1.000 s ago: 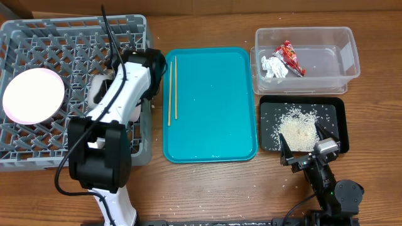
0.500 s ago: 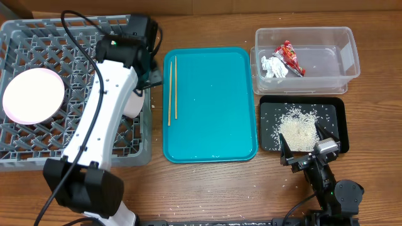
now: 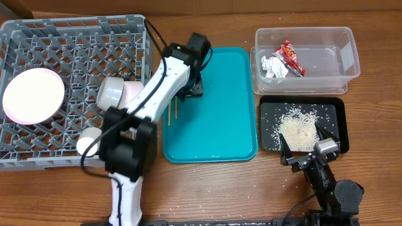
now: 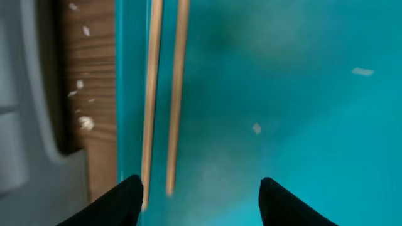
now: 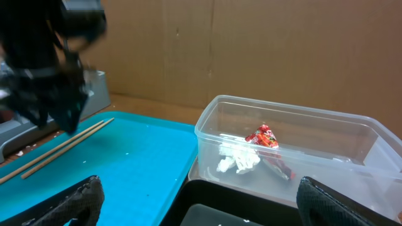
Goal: Sort waste into correct bins and load items into the dishwasher
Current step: 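Reach the left gripper to the chopsticks and grasp one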
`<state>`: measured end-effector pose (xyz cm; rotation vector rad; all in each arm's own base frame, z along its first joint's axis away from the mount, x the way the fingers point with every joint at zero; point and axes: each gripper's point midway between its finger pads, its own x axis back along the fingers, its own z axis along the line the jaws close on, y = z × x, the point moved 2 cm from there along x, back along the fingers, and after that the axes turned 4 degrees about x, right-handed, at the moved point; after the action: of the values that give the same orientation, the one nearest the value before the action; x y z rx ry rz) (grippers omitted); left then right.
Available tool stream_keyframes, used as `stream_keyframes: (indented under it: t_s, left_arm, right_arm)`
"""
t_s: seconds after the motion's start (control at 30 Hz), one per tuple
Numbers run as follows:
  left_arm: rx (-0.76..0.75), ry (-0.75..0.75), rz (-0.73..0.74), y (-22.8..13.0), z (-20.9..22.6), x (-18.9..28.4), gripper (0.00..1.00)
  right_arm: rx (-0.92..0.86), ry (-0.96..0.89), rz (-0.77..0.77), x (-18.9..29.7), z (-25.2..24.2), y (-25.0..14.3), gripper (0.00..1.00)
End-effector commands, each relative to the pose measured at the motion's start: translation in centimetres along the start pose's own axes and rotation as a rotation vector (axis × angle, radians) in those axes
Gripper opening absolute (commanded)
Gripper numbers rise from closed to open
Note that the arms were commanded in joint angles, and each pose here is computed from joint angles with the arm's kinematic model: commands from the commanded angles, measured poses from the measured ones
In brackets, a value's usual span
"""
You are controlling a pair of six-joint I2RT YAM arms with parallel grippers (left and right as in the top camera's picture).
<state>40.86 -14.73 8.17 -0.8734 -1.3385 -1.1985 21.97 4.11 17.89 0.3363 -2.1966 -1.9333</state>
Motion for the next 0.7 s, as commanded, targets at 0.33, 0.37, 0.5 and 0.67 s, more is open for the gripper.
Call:
stream_keyframes:
  t_s: [0.33, 0.37, 0.5, 0.67]
  left_arm:
    - [-0.039, -0.086, 0.144, 0.0, -0.7, -6.4, 0.48]
    - [-0.04, -0.078, 0.155, -0.2, -0.6, -6.9, 0.45]
    - [-0.042, -0.066, 0.174, -0.6, -0.4, -7.3, 0.34]
    - [-0.068, -0.095, 0.189, -0.8, -0.6, -6.5, 0.04]
  right_arm:
    - [-0.007, 0.001, -0.002, 0.0, 0.1, -0.2, 1.0]
    - [-0.007, 0.001, -0.002, 0.0, 0.1, -0.2, 1.0]
    - [-0.007, 0.001, -0.002, 0.0, 0.1, -0.2, 1.0]
    - [-0.007, 0.001, -0.002, 0.0, 0.1, -0.2, 1.0]
